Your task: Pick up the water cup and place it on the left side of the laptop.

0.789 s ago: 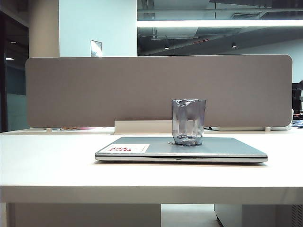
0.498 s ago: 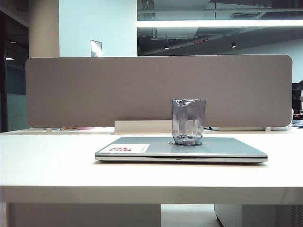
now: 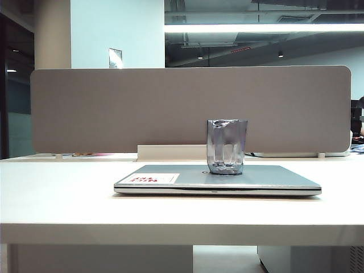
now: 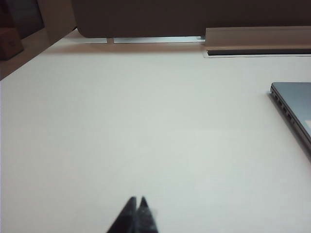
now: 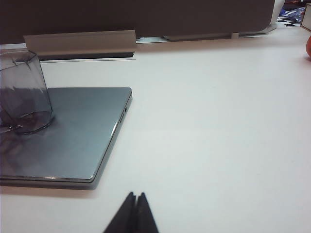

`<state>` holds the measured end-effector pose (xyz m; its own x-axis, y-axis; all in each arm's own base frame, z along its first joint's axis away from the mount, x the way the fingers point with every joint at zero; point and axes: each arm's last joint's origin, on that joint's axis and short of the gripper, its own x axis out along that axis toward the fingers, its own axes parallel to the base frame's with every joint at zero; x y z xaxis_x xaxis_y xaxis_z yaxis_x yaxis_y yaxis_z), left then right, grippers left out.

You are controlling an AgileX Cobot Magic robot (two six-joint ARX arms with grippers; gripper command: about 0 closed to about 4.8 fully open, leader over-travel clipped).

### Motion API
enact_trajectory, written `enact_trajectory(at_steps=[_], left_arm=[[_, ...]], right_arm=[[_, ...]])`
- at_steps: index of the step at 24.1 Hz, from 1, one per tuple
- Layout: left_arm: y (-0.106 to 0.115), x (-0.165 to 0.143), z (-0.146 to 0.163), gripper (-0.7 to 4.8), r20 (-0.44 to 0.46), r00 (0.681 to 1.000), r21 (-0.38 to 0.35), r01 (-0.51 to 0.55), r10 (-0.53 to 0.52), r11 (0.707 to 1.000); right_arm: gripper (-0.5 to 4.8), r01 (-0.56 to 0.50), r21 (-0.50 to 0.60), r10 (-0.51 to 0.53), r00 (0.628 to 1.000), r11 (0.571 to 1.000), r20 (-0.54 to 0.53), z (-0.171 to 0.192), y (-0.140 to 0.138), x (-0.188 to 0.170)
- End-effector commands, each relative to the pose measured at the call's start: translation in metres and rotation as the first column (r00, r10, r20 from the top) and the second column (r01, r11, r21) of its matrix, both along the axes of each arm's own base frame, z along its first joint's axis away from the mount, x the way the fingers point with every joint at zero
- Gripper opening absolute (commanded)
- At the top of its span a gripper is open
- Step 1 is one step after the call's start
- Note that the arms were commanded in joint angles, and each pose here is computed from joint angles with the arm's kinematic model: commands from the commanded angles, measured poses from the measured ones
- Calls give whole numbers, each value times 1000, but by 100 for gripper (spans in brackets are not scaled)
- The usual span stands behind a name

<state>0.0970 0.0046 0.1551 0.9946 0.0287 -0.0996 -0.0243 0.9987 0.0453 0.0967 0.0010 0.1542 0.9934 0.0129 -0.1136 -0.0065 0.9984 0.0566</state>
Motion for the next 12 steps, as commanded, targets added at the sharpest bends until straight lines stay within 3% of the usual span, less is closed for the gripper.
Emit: enact_trajectory(at_steps=[1,4,9,12], left_arm=[[-2,0,3,-6,24,998,-97,61,-59,993],[-3,0,4,-6,38,994,-141,106,-102,984],[-7,-1,8,-6,68,971,-140,238,-231,961],[-9,-1,10,-6,74,956,-203,292,-282,935]], right_arm=[[-1,-28,120,26,1000,992,16,1,1,0],[-1,-94,199,91,996,976,23,2,3,0],[-1,-248,199,238,969,948,74,7,8,0],[-2,-278,259,257,960,925,115,15,8,-2]])
